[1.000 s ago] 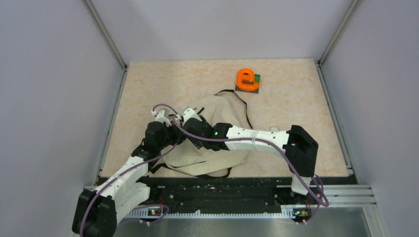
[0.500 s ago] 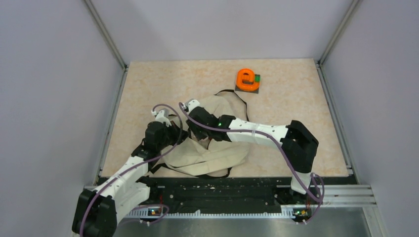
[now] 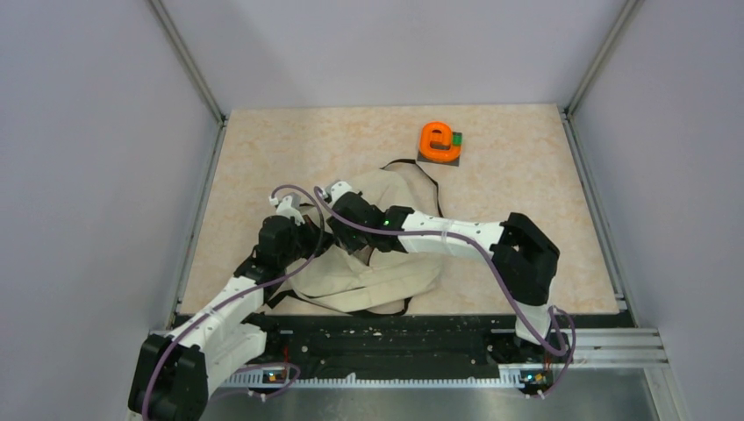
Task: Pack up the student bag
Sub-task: Place the stationery in the student bag.
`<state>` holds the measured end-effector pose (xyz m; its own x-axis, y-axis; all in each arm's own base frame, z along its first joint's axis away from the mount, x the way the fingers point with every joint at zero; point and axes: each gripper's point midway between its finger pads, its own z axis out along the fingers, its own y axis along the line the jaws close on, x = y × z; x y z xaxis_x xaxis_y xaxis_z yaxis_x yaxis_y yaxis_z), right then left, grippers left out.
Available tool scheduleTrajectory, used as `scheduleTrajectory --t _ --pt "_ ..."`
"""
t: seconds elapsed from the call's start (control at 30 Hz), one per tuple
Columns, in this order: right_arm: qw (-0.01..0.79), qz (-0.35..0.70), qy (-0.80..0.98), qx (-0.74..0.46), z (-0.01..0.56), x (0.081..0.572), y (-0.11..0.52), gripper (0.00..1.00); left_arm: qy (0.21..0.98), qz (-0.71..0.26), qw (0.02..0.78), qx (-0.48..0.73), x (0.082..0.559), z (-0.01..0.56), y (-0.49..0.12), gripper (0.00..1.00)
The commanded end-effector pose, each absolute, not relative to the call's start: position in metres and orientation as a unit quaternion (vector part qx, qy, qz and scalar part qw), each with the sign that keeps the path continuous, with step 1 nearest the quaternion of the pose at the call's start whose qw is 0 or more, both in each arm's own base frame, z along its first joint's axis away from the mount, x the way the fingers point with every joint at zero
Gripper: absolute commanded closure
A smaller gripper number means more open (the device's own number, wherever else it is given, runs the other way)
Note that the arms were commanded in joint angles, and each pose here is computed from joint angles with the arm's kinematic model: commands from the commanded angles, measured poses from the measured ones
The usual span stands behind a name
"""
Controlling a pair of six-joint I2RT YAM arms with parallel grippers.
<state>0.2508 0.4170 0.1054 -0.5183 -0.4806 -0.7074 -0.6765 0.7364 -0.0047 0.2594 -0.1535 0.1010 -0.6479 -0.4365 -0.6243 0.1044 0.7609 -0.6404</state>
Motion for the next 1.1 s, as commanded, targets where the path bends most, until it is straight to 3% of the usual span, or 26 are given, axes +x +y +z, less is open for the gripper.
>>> scheduleTrajectory --t 0.0,0.23,0.83,1.07 --pt "0.346 0.143 0.858 -0.351 0.099 0.246 0.42 0.54 0.828 -0.332 0.441 -0.098 0.274 0.118 -0.151 1.0" --pt "0.354 0.138 0.852 -0.361 0.1 0.244 0.422 0.54 0.828 -0.334 0.439 -0.099 0.274 0.116 -0.152 1.0" --pt "0.423 -0.093 0.874 -0.222 0.108 0.292 0.317 0.61 0.827 -0.336 0.441 -0.096 0.274 0.117 -0.153 1.0" --pt "0.424 -0.088 0.873 -0.224 0.115 0.295 0.317 0.61 0.826 -0.341 0.439 -0.094 0.274 0.119 -0.155 1.0"
